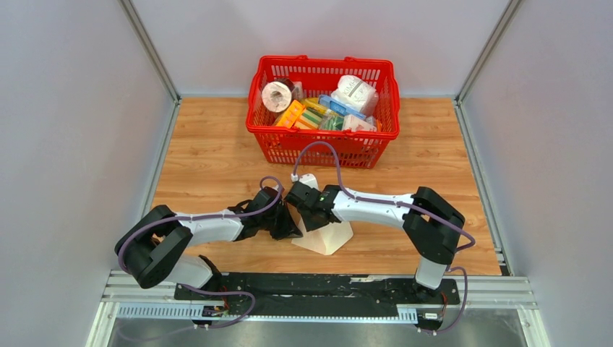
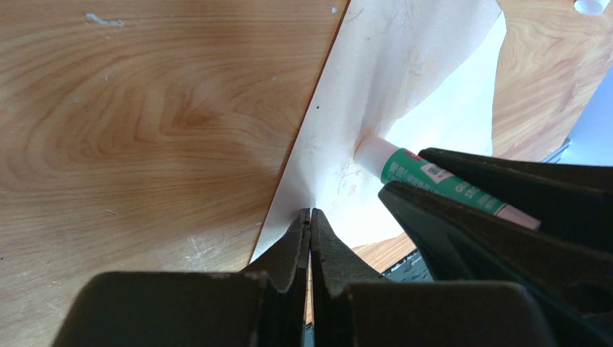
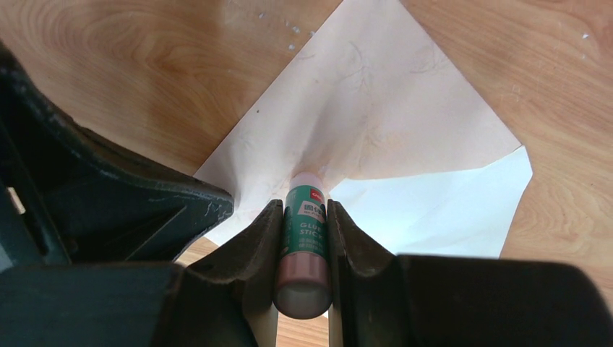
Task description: Place the letter into the envelope and seal it
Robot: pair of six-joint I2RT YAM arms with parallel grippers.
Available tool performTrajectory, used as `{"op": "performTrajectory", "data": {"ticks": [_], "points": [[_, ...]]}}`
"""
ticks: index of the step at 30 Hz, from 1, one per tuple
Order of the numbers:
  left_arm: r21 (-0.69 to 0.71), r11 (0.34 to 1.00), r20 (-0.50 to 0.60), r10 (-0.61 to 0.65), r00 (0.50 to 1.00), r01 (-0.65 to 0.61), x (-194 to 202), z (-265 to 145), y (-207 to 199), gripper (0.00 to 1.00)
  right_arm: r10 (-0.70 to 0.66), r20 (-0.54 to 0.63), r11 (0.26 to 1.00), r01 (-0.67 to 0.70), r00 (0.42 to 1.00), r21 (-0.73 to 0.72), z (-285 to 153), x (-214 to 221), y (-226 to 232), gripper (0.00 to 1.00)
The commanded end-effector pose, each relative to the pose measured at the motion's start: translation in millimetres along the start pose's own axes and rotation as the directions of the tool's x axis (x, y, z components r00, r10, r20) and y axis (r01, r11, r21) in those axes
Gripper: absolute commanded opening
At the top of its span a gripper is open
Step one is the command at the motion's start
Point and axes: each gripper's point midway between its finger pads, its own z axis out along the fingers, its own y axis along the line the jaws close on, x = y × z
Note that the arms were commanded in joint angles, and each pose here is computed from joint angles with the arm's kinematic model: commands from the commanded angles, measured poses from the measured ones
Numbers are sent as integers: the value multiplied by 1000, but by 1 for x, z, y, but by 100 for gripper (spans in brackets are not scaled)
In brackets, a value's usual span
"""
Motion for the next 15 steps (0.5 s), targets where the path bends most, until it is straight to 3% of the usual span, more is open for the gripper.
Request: {"op": "performTrajectory", "data": {"ticks": [1, 15], "points": [[-80, 997, 1, 17, 1000, -16, 0, 3, 19, 5, 12, -30, 998, -10, 999, 64, 18, 3, -21, 0], [-83, 996, 3, 13, 1000, -13, 0, 2, 20, 5, 49, -32, 993, -45, 998, 112, 16, 13, -54, 0]]}}
